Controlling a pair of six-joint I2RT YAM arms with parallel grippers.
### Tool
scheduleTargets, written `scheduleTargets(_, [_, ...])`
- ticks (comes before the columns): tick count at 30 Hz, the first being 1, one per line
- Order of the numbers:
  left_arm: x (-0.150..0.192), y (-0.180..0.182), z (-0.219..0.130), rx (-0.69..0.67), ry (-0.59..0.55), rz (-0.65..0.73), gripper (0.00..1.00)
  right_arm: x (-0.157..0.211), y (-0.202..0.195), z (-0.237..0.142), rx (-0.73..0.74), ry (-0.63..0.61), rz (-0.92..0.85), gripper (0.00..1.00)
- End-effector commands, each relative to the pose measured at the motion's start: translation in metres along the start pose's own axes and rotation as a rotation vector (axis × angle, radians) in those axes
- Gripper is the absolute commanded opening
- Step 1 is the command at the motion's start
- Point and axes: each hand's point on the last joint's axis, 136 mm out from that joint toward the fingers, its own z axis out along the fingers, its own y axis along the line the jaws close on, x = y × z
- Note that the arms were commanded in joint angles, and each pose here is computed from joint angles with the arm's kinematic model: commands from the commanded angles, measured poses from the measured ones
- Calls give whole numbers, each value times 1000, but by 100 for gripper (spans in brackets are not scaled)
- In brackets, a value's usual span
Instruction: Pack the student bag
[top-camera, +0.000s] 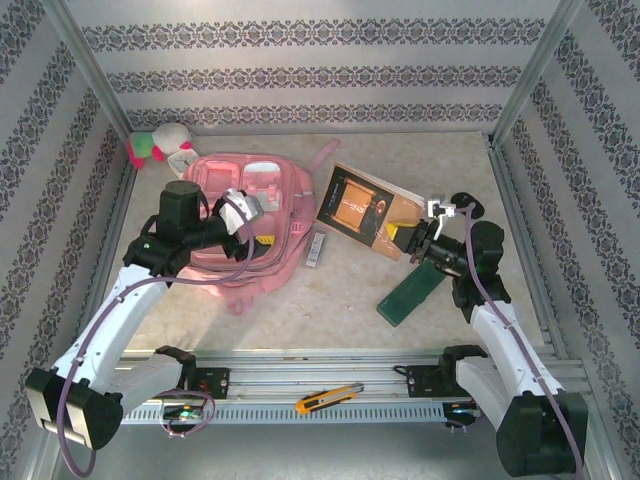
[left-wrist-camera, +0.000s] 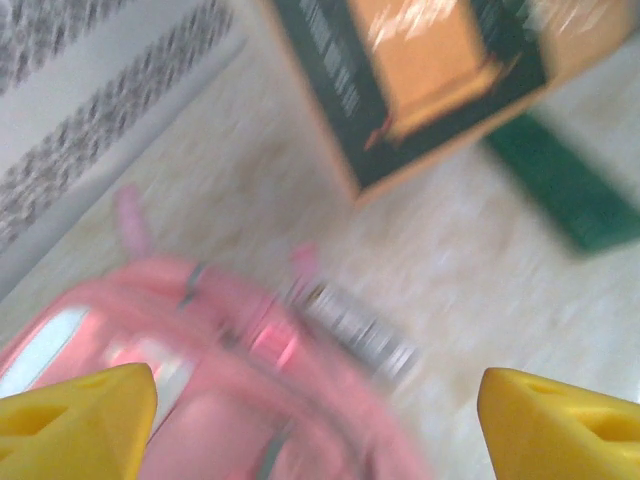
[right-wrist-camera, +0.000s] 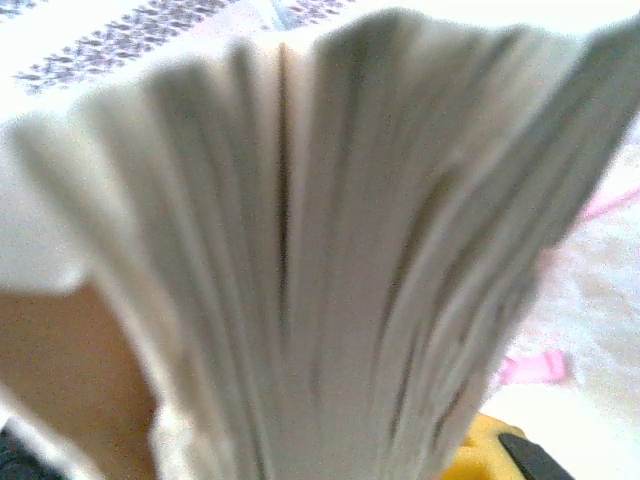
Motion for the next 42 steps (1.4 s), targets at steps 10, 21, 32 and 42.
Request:
scheduleTargets(10, [162, 38, 14, 31, 623, 157, 88, 1, 5, -9, 41, -61, -66, 0])
scheduleTargets(21, [189, 32, 39, 189, 669, 129, 89, 1, 15, -13, 31, -80, -83, 0])
scheduleTargets(32, [198, 33, 46, 170, 670, 120, 90, 0, 14, -13, 40, -85, -84, 0])
scheduleTargets(42, [202, 58, 56, 16, 659, 113, 77, -2, 6, -13, 82, -100, -47, 0])
